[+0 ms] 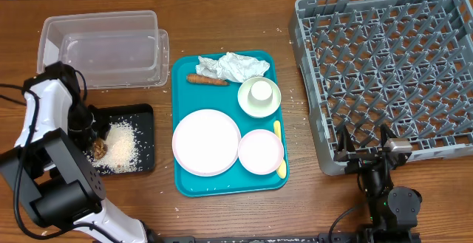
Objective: Sort waste into correct bins and load items into the dishwasher
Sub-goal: 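Carry the brown scrap left and drop it onto the black tray, then move the left gripper back over the carrot beside the white tissue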
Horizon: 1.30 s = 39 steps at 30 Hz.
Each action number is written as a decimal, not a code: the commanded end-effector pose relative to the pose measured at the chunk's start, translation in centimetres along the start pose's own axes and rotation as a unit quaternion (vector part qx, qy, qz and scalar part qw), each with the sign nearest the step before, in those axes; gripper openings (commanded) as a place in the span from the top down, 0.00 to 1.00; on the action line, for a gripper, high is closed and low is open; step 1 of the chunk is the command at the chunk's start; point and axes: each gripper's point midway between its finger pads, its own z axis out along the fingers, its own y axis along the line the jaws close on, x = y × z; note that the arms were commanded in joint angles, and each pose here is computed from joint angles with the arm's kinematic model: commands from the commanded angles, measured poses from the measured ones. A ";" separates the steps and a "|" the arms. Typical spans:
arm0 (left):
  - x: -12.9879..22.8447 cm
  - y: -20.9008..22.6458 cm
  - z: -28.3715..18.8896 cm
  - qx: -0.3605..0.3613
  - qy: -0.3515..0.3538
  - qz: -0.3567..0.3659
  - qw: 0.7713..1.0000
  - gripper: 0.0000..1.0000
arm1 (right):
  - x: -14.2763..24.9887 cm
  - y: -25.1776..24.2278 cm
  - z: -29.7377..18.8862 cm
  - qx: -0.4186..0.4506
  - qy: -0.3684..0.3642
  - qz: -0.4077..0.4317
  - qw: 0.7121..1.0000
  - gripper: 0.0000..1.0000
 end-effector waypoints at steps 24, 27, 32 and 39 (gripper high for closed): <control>11.2 -26.2 -15.7 0.140 -0.272 0.556 0.773 0.12 | 0.1 -0.3 0.0 0.006 -0.003 0.000 1.000 0.00; 11.2 -28.2 -14.0 0.087 -0.298 0.604 0.734 0.12 | 0.1 -0.3 0.0 0.006 -0.003 0.000 1.000 0.00; 10.8 -30.7 -9.6 0.053 -0.286 0.642 0.710 0.12 | 0.1 -0.3 0.0 0.006 -0.003 0.000 1.000 0.00; 10.0 -32.3 -3.5 0.020 -0.249 0.676 0.693 0.20 | 0.1 -0.3 0.0 0.006 -0.003 0.000 1.000 0.00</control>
